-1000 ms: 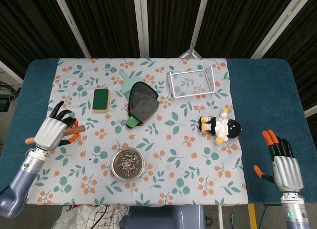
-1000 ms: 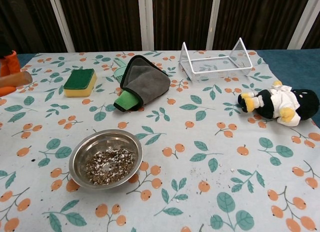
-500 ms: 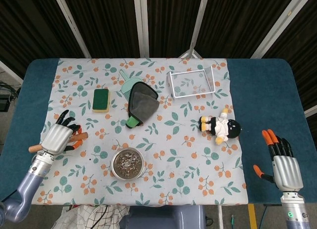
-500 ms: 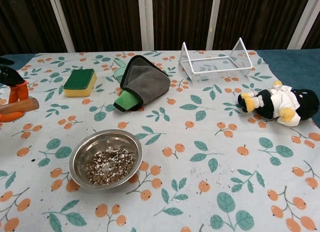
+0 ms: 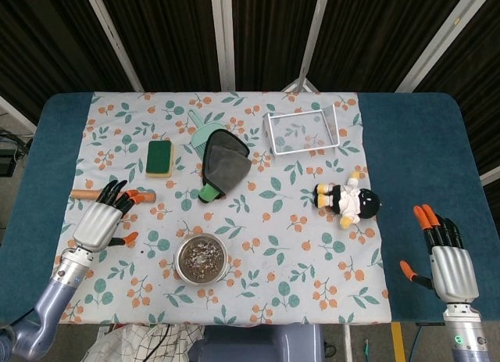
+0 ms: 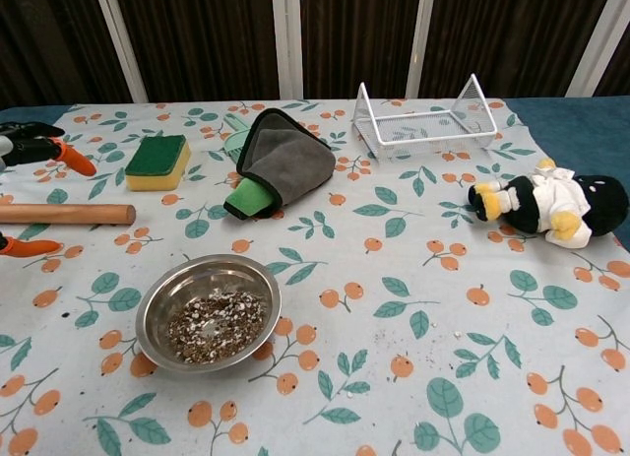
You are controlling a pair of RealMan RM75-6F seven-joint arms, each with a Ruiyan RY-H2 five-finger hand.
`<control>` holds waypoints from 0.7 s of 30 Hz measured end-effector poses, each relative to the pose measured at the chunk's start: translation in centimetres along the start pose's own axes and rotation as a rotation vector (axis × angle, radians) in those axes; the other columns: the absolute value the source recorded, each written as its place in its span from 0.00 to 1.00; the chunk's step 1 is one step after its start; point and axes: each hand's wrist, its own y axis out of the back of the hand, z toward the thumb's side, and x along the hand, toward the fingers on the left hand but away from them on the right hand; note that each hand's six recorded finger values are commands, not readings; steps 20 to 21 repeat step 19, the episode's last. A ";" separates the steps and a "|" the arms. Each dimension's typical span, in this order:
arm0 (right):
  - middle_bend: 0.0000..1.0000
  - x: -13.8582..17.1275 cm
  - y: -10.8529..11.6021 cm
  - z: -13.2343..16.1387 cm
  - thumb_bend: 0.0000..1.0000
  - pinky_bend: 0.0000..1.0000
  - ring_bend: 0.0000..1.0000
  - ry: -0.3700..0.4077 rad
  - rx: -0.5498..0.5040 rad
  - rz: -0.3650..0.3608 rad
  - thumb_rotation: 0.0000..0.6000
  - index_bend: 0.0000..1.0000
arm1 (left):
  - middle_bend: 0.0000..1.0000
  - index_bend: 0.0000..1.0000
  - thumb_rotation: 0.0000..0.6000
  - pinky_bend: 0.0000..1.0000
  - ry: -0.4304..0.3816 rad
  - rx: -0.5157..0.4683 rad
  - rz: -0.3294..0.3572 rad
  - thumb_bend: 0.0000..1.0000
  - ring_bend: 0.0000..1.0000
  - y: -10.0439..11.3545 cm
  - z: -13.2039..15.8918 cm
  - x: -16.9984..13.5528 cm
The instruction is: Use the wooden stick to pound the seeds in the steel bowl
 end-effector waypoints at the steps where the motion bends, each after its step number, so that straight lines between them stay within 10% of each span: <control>1: 0.00 0.1 0.0 0.0 0.27 0.00 0.00 0.001 0.001 0.001 1.00 0.00 | 0.12 0.20 1.00 0.00 0.004 -0.007 0.006 0.26 0.00 0.3 0.0 -0.1; 21: 0.00 -0.8 0.4 0.8 0.27 0.00 0.00 0.053 0.034 -0.013 1.00 0.00 | 0.00 0.00 1.00 0.00 0.288 0.013 0.088 0.18 0.00 6.9 -3.7 -12.1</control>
